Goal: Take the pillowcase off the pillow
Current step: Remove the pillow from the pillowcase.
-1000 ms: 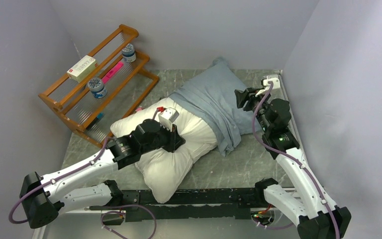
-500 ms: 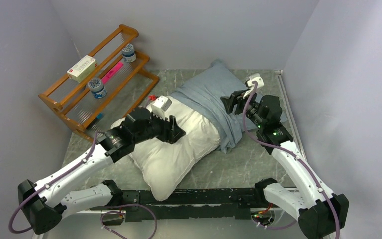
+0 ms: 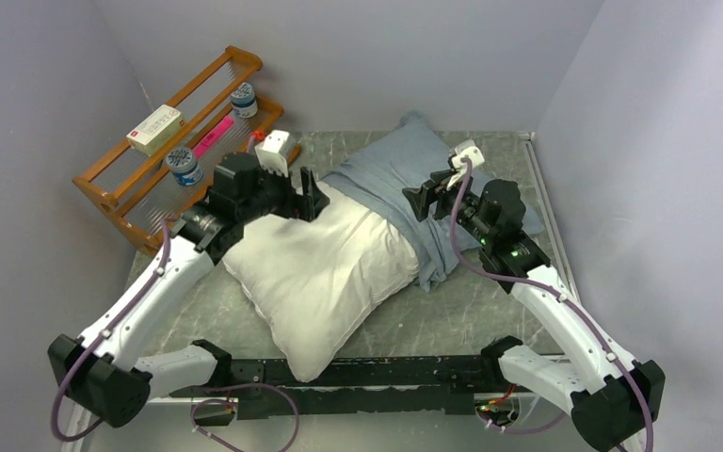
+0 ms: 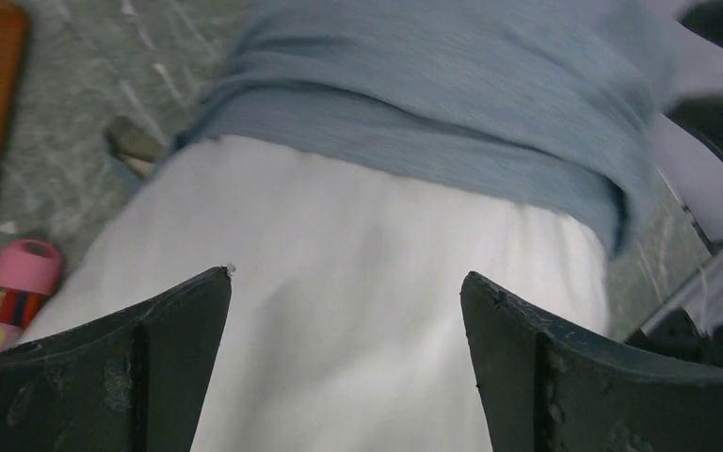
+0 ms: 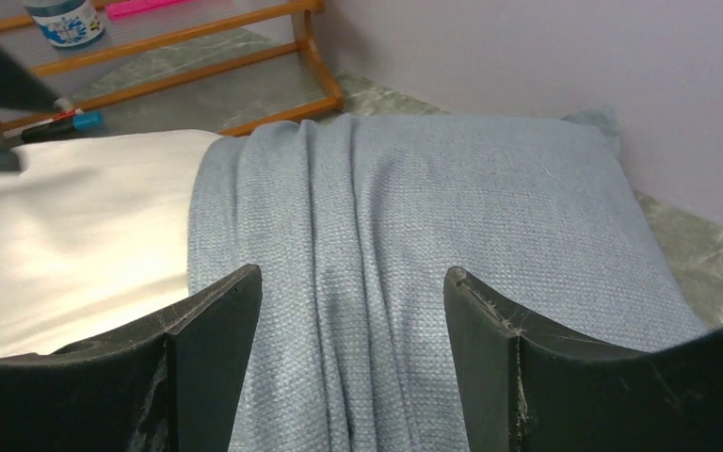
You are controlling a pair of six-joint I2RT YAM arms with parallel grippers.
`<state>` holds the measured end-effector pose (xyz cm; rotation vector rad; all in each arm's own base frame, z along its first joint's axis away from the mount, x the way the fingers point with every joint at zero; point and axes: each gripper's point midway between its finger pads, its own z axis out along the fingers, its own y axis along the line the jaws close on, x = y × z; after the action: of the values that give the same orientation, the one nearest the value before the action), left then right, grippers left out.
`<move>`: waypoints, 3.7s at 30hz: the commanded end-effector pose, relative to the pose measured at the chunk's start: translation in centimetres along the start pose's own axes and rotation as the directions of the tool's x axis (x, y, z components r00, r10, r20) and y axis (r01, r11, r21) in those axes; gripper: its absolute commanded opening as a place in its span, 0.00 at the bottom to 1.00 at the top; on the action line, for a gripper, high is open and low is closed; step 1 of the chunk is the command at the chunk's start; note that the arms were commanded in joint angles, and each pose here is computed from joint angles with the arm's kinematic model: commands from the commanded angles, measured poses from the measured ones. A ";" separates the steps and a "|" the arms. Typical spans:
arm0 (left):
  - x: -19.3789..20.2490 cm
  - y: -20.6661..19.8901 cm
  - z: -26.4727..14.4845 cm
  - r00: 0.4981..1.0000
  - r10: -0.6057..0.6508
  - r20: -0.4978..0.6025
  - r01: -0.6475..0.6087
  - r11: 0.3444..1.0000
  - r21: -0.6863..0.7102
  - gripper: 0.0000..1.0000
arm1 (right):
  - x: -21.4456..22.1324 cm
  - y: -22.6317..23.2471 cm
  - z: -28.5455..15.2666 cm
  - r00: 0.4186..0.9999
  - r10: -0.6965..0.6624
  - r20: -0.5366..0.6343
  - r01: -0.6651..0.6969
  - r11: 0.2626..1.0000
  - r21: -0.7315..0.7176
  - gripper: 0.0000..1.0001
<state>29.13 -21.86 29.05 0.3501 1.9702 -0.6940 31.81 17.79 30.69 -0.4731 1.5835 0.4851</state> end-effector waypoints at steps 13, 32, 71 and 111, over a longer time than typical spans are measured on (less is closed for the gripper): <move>1.5 3.6 6.8 0.984 -0.053 -0.172 0.093 0.968 0.233 0.96 | -2.9 2.0 1.3 0.997 -0.057 0.053 0.059 0.997 -0.044 0.90; 7.7 -2.1 5.8 0.941 0.034 -0.337 0.128 0.885 0.447 0.79 | -3.9 3.0 4.8 0.995 -0.100 0.012 0.100 0.993 -0.062 1.00; 6.9 -10.9 -1.1 0.952 0.289 -0.100 -0.156 0.741 0.653 0.05 | 4.1 -7.3 5.8 0.820 -0.188 -0.540 0.418 0.843 0.340 0.42; 3.8 0.7 -0.1 0.993 0.081 -0.083 -0.061 0.974 0.218 0.05 | -2.4 -21.4 1.7 0.956 0.023 -0.292 0.217 0.617 0.757 0.00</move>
<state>26.59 -25.02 26.63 0.7653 1.8289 -0.9834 43.34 8.73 25.91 -0.1894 2.0475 -0.1725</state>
